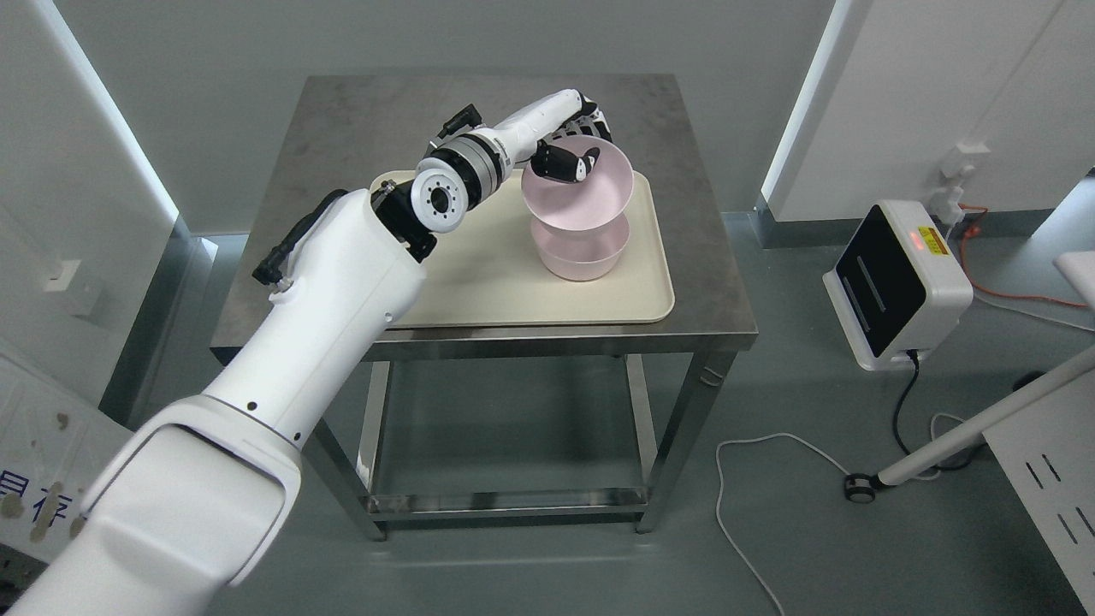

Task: Stack pink IKEA bowls on left shelf middle
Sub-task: 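Carry the pink bowl over and lower it into the other pink bowl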

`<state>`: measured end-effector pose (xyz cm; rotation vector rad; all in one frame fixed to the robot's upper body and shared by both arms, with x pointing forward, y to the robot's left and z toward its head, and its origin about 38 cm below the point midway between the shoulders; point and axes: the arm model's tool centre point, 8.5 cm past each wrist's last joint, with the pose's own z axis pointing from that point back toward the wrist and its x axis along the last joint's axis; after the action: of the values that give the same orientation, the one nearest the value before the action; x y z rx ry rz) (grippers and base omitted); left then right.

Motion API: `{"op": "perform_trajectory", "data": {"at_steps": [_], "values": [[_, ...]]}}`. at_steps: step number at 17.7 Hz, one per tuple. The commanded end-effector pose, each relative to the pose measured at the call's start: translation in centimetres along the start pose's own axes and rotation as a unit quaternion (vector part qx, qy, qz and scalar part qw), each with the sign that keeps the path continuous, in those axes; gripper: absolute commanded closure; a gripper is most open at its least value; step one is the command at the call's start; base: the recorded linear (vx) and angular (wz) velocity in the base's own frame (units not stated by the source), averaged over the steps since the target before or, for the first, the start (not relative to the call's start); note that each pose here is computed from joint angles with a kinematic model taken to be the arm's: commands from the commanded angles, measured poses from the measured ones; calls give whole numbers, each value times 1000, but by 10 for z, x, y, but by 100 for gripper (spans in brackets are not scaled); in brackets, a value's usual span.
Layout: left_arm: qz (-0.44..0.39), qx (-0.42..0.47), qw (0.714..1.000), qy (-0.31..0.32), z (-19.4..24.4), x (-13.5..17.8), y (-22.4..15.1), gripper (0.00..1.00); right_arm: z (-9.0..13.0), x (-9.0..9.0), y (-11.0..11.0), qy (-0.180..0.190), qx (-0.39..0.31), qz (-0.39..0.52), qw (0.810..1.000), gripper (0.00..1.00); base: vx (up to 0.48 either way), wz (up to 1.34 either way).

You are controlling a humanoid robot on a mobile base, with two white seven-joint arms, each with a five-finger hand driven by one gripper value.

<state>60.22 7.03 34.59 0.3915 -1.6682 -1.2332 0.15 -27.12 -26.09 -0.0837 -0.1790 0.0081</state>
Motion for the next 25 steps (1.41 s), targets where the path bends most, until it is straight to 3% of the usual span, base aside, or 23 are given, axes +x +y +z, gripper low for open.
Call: {"op": "perform_trajectory", "data": {"at_steps": [1,8,13,18,21,25], "values": [[-23,-41,998,51,-1,-31,-27,97,0,0,-11,0,-9,1,1000,0,0,0],[13,-5,999,48,1,-31,-1,95,0,0,-11,0,-9,1,1000,0,0,0],[32,30,998,43,3,-31,11,84,0,0,-11,0,-9,1,1000,0,0,0],[59,64,995,40,5,-34,17,57,0,0,-12,0,-9,1,1000,0,0,0],[103,82,991,34,12,-43,17,12,0,0,-11,0,-9,1,1000,0,0,0],[241,184,951,-53,64,-47,56,9,0,0,-12,0,-10,1,1000,0,0,0]]}}
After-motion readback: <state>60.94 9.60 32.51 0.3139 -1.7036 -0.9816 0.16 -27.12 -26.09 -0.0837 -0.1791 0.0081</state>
